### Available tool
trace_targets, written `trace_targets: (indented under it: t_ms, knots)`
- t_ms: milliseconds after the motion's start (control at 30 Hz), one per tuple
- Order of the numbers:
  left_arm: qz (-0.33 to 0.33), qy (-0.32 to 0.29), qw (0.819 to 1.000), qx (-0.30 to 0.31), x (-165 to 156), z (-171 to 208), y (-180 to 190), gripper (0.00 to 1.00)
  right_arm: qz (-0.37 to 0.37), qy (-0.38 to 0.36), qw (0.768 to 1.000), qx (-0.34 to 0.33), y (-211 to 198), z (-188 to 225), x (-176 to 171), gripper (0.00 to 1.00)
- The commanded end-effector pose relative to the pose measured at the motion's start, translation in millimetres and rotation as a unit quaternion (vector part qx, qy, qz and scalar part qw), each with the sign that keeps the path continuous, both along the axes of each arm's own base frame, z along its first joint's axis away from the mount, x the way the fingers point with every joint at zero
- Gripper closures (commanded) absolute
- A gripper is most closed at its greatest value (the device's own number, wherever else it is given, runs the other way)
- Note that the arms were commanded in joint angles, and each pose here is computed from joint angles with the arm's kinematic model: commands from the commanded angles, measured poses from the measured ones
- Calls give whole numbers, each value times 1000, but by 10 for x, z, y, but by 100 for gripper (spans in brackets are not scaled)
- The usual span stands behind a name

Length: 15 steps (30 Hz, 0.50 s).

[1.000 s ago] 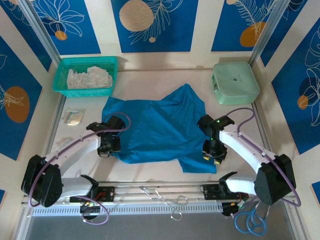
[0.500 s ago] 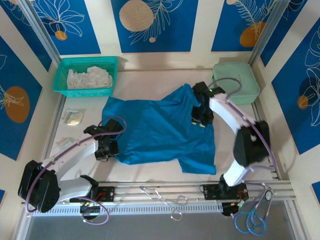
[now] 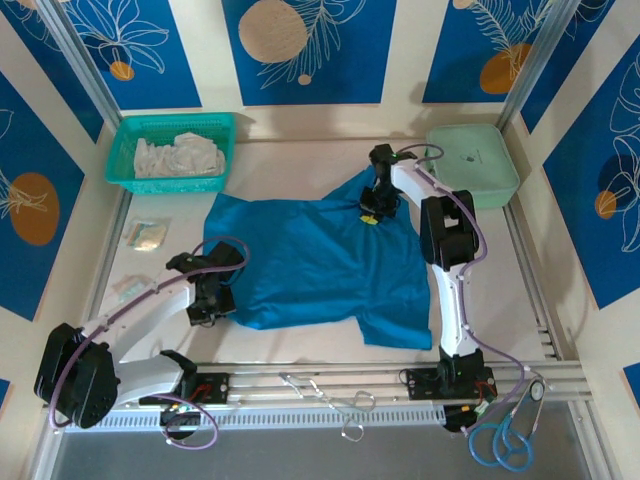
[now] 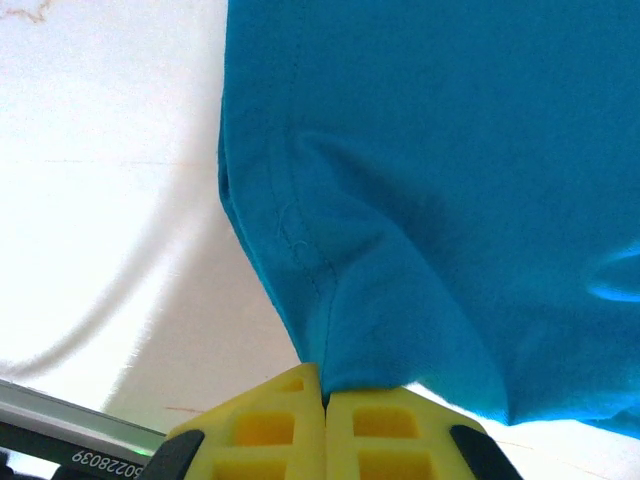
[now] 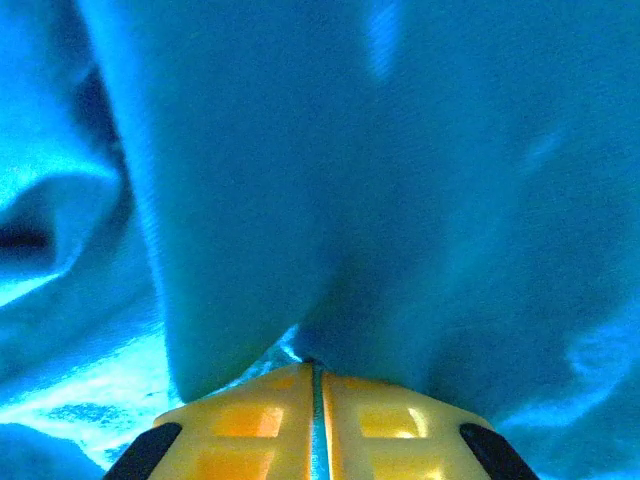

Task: Fold and stack the t-shirts

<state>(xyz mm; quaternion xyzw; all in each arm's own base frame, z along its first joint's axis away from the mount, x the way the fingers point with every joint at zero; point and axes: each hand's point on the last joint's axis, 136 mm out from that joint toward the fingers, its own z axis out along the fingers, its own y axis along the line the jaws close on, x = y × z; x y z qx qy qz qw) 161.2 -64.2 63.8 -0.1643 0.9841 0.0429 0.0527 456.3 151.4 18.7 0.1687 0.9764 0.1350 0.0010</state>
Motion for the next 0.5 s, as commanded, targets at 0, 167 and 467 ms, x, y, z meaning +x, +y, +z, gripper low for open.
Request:
trace_targets:
  t_ms: [0,167,467]
  knots:
    - [16,8,1000,14,-63,-16,80,100,-46,51,997,17,-90,-303,-35,86]
    - [9,7,1000,24,-2,-30,81,100,-83,56,995,24,-150,-265,96,87]
    - [-7,-2,1000,22,215,-170,-15,100,-153,27,988,12,-549,-23,430,88]
